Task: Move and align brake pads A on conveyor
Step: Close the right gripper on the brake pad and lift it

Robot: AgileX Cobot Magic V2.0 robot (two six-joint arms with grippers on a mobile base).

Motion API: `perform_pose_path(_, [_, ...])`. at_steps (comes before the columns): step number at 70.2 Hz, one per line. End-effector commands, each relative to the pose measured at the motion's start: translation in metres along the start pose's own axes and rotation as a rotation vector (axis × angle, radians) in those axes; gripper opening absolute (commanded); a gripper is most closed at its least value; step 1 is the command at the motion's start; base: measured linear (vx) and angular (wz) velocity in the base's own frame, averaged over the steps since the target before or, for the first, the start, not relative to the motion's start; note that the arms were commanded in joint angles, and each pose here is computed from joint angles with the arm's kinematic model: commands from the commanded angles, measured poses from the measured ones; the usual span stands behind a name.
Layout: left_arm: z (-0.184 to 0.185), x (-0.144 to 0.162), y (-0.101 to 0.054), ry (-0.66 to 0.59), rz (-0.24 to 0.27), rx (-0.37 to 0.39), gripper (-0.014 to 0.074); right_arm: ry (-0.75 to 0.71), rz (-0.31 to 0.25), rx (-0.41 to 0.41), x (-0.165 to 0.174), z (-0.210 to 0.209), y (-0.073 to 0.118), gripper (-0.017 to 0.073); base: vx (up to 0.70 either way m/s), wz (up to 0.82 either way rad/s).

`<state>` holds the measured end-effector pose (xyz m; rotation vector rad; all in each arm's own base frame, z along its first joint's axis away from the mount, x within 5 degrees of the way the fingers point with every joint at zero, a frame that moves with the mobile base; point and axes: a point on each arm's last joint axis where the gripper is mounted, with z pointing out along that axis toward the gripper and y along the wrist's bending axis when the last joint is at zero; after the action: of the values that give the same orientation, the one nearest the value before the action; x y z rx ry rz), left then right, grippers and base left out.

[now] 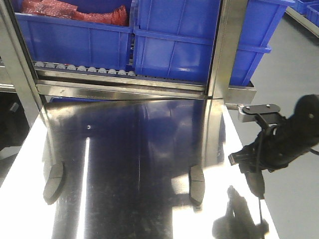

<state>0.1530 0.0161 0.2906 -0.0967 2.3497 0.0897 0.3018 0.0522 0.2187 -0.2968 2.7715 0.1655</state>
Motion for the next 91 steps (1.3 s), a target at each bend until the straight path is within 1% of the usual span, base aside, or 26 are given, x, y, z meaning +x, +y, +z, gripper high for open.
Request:
perform_pose_path(1, [-0.008, -0.016, 0.0, -0.114, -0.005, 0.002, 0.0192, -0.175, -0.04, 0.02, 0.004, -0.033, 0.002, -0.0003, 0.0, 0.0])
perform_pose_path(8, [-0.008, -0.016, 0.0, -0.114, -0.005, 0.002, 0.0192, -0.267, -0.048, 0.032, 0.019, -0.053, 0.005, -0.0003, 0.0, 0.0])
perform_pose_path(26, [-0.008, -0.016, 0.0, -0.114, -0.005, 0.002, 0.0192, -0.408, -0.06, 0.044, 0.058, -0.094, 0.011, -0.0003, 0.0, 0.0])
perform_pose_path(53, [-0.008, -0.016, 0.0, -0.114, -0.005, 0.002, 0.0192, -0.573, -0.08, 0.067, 0.109, -0.114, 0.015, -0.0003, 0.0, 0.0])
perform_pose_path(69, [-0.008, -0.016, 0.0, -0.114, -0.005, 0.002, 0.0192, -0.638, -0.083, 0.074, 0.121, -0.121, 0.016, -0.0003, 0.0, 0.0])
perform_pose_path(91, [-0.008, -0.016, 0.0, -0.114, -0.005, 0.002, 0.0192, -0.647, -0.081, 0.073, 0.122, -0.123, 0.016, -0.0003, 0.0, 0.0])
